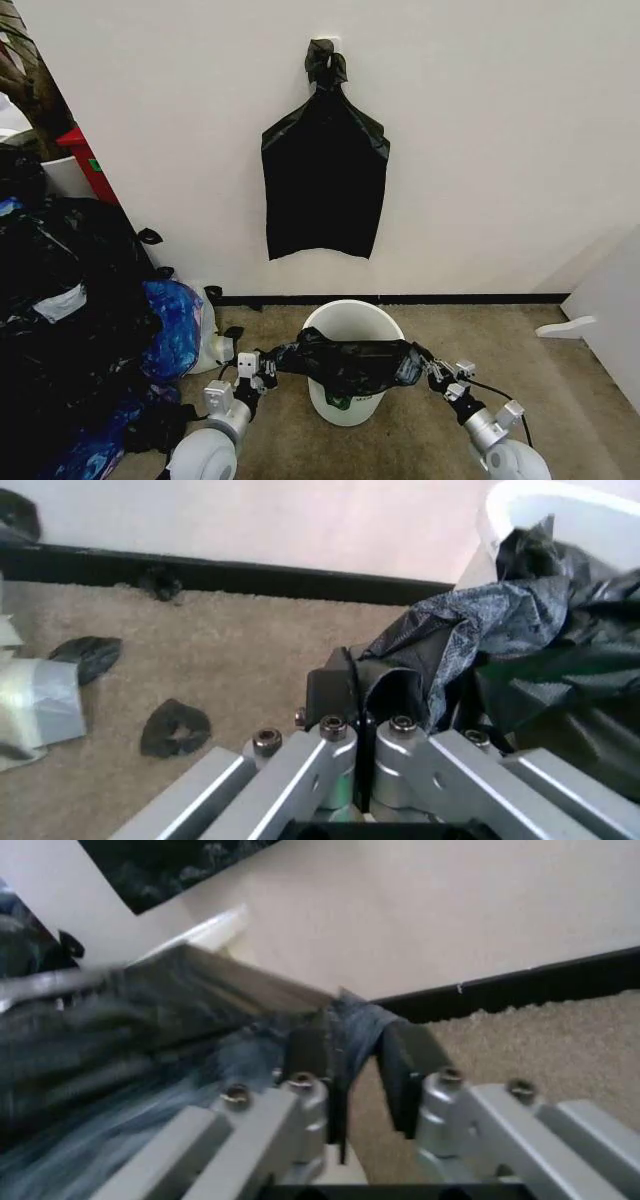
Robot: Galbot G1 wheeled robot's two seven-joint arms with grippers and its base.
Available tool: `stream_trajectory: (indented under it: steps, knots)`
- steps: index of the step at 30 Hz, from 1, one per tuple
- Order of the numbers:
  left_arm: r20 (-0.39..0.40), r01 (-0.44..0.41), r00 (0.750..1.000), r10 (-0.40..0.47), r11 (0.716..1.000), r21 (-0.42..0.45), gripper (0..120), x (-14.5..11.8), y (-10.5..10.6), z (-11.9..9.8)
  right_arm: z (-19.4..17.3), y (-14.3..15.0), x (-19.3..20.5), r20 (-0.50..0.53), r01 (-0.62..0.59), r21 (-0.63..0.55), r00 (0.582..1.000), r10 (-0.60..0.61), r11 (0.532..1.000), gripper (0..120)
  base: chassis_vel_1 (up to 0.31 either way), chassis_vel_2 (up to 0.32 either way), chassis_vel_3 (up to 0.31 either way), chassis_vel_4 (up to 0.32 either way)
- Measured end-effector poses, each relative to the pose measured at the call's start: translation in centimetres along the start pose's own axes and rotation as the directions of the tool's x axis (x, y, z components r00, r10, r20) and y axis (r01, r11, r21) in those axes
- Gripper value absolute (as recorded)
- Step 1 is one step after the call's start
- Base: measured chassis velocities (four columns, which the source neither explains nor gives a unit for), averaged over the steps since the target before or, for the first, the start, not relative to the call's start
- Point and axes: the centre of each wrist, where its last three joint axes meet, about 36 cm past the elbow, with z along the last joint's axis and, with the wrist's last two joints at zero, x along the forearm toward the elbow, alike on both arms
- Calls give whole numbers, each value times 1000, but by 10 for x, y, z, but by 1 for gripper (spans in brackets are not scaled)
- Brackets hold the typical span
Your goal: Place the garbage bag over the trash bin.
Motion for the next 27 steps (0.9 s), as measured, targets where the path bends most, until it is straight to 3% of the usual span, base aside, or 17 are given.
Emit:
stream_trajectory:
  steps: [3,4,6,13,15,20,27]
  knots:
    - [-5,22,1000,-22,1000,-6,1,2,0,0,-1,1,9,-10,2,12,1000,-2,1000,29,0,0,0,0]
    - [-3,25,1000,-25,1000,-7,8,4,0,0,-2,1,15,-13,4,17,1000,-4,1000,34,0,0,0,0]
    - [-1,25,1000,-25,1000,-7,10,5,0,-1,-3,1,17,-14,6,18,1000,-5,1000,36,0,0,0,0]
    - [20,-1,1000,2,1000,-10,41,17,1,-6,-11,2,39,-2,5,22,1000,-5,1000,68,0,0,0,0]
    - [20,-5,1000,5,1000,-9,43,19,1,-5,-11,2,42,-2,3,22,1000,-3,1000,69,0,0,0,0]
    - [-22,-64,998,64,998,0,65,43,0,9,-10,2,64,-1,4,10,1000,-4,1000,92,0,0,0,0]
    - [-39,-112,993,112,994,17,88,59,0,21,-8,4,76,10,13,-2,1000,-13,1000,100,0,0,0,0]
